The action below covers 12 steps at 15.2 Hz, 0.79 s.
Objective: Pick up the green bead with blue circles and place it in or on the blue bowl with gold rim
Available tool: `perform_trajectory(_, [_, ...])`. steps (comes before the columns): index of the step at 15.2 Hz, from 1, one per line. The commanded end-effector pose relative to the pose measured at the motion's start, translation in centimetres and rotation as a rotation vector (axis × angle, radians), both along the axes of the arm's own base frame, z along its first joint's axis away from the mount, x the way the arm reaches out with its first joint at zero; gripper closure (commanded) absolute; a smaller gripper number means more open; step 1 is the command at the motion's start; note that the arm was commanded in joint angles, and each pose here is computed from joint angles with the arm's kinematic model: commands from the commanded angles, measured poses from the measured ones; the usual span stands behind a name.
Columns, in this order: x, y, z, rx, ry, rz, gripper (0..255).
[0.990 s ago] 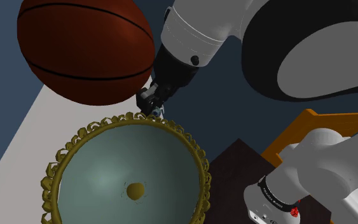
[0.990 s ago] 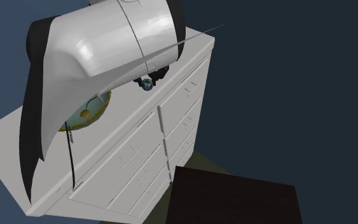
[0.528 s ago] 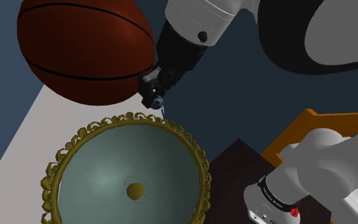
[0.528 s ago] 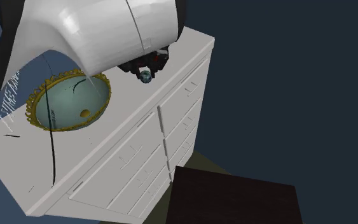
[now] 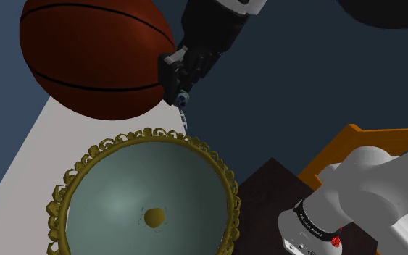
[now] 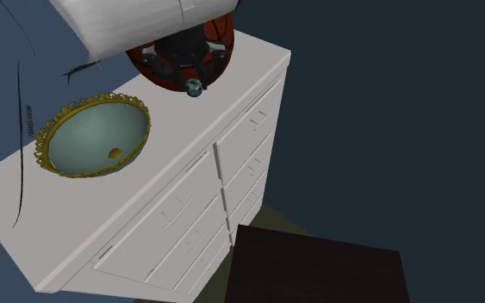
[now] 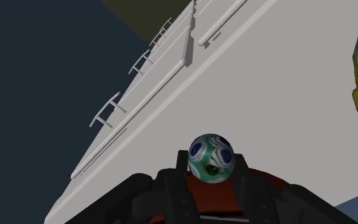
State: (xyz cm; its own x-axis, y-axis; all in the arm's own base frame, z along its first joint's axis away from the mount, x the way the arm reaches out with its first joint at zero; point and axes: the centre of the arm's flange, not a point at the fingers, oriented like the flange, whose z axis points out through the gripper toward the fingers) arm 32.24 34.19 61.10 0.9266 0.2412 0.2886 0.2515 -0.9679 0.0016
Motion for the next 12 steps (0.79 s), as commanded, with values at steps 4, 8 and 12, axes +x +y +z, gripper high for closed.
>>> perform_trajectory(4, [0.0, 0.0, 2.6, 0.000, 0.000, 0.000, 255])
perform_trajectory(8, [0.0, 0.0, 4.8, 0.000, 0.000, 0.000, 255])
perform_trajectory(12, [0.0, 0.0, 6.9, 0.000, 0.000, 0.000, 255])
